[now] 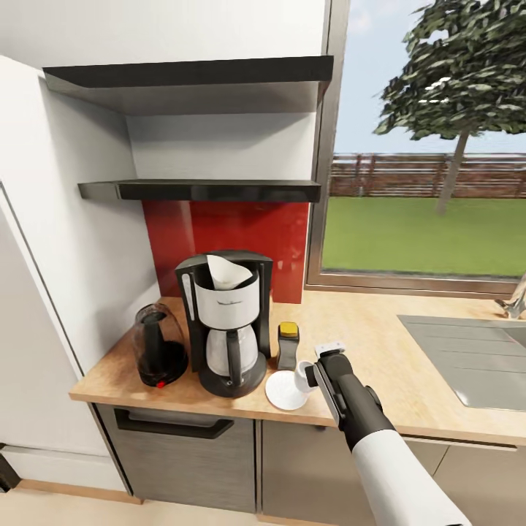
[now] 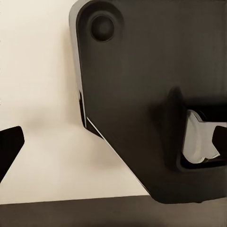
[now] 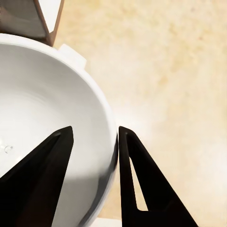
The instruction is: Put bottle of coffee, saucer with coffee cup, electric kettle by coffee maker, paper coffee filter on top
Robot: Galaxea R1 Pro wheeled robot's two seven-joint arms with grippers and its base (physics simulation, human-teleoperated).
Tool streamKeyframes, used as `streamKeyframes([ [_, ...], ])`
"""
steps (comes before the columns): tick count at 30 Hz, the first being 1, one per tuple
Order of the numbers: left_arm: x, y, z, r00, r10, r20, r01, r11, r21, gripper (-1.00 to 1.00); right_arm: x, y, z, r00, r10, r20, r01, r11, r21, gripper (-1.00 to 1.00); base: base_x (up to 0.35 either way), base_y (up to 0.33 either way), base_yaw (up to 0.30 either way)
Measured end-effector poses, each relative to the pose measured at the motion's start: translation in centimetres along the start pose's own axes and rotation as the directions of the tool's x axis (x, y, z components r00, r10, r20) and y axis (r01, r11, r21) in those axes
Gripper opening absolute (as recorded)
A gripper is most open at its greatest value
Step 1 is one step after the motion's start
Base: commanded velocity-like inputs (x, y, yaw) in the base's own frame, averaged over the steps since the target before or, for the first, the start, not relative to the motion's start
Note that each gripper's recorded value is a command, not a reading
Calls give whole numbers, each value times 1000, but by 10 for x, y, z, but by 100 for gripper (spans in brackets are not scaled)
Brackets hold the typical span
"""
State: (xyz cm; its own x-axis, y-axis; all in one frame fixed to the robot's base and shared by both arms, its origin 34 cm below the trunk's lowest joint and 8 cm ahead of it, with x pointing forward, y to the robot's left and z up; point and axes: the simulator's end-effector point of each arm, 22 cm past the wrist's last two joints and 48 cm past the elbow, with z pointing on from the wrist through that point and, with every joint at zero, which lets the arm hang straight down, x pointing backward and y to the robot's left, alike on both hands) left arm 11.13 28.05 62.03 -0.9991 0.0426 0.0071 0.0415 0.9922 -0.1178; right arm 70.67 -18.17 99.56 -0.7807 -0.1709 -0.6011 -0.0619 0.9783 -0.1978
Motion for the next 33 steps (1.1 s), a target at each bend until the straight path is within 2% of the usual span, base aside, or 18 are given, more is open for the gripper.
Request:
streamKeyframes([
  [12, -1, 0, 0, 1000, 0, 1, 0, 1000, -1, 100, 1, 0, 0, 1000, -1, -2, 1, 1000, 0, -100, 0, 102, 0],
  [33, -1, 1, 0, 1000, 1, 0, -1, 1000, -1, 100, 2, 0, 1, 1000, -1, -4, 1, 1000, 1, -100, 0, 30, 0],
])
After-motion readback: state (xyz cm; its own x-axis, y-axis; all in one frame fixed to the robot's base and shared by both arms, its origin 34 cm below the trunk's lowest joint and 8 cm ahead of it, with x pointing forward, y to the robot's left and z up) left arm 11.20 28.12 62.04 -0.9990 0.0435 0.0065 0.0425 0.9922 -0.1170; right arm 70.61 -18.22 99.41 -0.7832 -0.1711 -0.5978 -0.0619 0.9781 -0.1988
